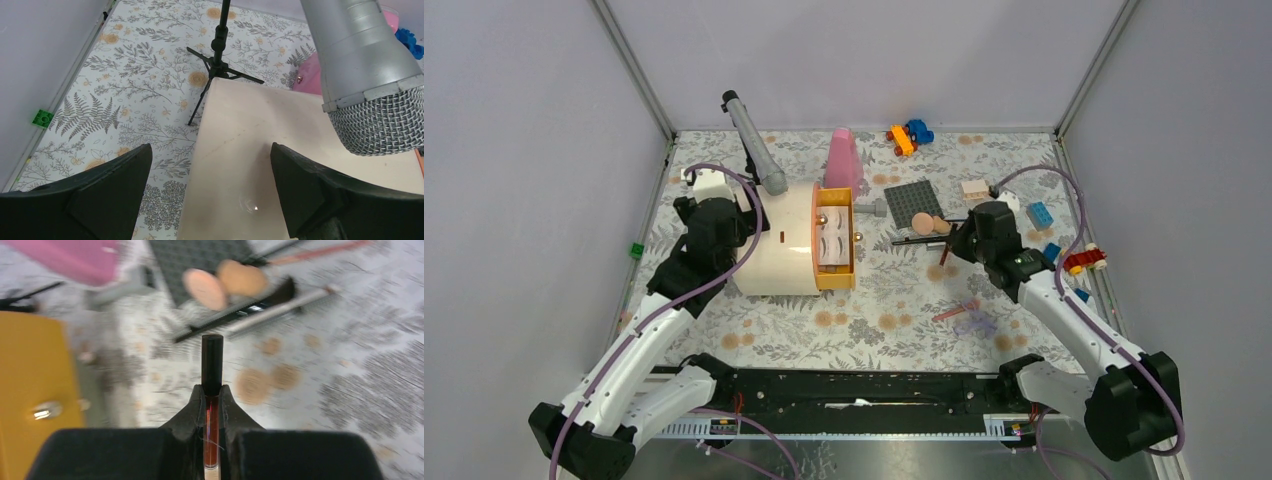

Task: Organize the makeup
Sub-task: Pick up the makeup from the center of the board, then place the makeup in the drawer.

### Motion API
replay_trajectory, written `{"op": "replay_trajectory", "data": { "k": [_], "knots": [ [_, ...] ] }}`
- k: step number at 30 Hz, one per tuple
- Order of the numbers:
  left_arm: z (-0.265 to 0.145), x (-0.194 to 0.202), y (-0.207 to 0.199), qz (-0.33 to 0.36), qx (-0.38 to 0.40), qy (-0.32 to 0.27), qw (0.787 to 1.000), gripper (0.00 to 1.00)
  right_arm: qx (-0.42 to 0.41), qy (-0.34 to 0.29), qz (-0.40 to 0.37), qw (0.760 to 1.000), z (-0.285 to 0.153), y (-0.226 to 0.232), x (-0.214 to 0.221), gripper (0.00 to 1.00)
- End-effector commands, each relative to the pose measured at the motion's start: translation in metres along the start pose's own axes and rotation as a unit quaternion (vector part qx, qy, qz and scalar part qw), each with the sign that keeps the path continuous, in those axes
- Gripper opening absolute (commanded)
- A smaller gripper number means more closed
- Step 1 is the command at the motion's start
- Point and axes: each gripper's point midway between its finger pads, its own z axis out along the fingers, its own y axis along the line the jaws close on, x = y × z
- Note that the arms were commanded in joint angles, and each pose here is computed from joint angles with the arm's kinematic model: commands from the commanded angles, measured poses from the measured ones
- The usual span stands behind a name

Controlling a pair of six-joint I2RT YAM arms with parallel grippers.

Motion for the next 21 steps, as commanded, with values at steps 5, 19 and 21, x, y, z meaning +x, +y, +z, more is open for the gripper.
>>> {"op": "replay_trajectory", "data": {
  "k": [5,19,21],
  "knots": [
    [-0.007,-0.013,0.0,-0.008,0.009,-0.011,1.0,0.99,-0.3,-0.015,-0.03,0.953,-0.065,0.18,-0.038,0.0],
    [-0.007,-0.014,0.001,-0.009,0.007,-0.012,1.0,0.99,-0.347,0.038,-0.064,0.935,-0.048,0.279,0.005,0.0],
    [-0.008,-0.014,0.002,-0.009,0.007,-0.013,1.0,0.99,-0.345,0.045,-0.062,0.935,-0.043,0.281,0.013,0.0]
  ]
}}
